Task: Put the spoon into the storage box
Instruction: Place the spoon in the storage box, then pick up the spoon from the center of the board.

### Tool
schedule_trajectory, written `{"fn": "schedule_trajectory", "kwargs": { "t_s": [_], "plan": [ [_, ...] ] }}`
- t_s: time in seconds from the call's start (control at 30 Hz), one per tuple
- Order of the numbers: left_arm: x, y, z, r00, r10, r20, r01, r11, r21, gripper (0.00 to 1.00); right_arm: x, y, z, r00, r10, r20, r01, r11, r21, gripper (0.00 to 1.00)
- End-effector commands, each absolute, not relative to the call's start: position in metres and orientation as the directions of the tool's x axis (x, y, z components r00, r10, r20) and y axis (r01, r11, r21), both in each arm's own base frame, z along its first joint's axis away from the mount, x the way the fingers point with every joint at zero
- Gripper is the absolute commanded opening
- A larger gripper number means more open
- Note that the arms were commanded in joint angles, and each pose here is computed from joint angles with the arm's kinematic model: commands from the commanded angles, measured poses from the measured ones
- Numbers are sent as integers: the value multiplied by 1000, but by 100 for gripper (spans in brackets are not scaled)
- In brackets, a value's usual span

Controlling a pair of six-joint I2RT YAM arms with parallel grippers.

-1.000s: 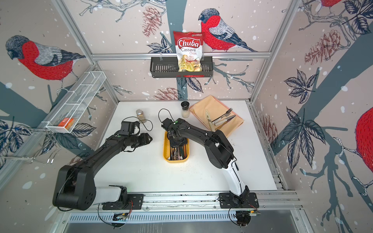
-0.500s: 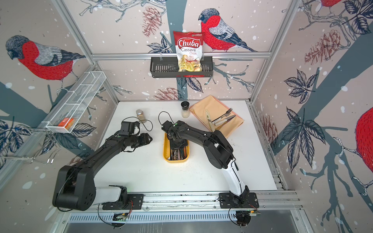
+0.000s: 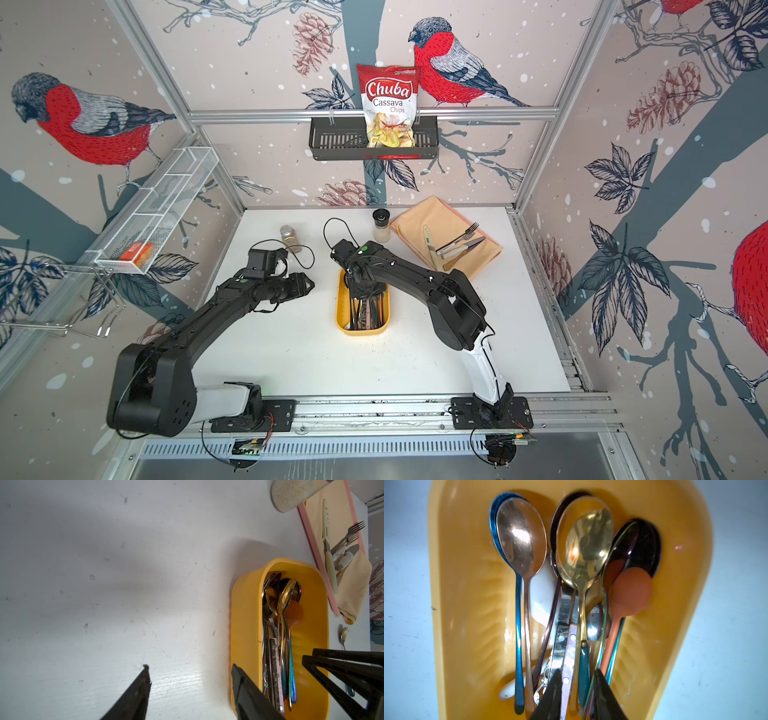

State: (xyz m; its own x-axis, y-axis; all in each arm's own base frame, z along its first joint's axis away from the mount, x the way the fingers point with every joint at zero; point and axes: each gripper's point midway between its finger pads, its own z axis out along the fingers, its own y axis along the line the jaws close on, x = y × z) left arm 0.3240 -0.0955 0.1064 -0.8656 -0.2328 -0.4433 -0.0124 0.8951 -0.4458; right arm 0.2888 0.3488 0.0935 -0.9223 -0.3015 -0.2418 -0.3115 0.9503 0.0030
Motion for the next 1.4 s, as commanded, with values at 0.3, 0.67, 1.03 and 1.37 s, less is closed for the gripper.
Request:
{"fn": "schedule_trajectory", "kwargs": {
  "t_s": [0.3, 0.67, 1.03, 1.37],
  "plan": [
    [333, -121, 122, -858, -149, -491, 94, 895, -435, 65, 321, 214, 105, -947, -121, -297, -98, 991, -90, 32],
    [341, -137, 122, -866, -99, -491, 138, 895, -424, 65, 301, 91, 72, -962, 117, -246, 137, 988, -68, 36],
    [339, -137, 122, -869, -100, -485, 134, 896, -423, 65, 283, 36, 56, -945, 272, -181, 290, 954, -76, 40],
    [338, -136, 119, -873, -99, -477, 127, 898, -421, 65, 262, 22, 41, -922, 366, -127, 375, 925, -57, 43]
  ]
}}
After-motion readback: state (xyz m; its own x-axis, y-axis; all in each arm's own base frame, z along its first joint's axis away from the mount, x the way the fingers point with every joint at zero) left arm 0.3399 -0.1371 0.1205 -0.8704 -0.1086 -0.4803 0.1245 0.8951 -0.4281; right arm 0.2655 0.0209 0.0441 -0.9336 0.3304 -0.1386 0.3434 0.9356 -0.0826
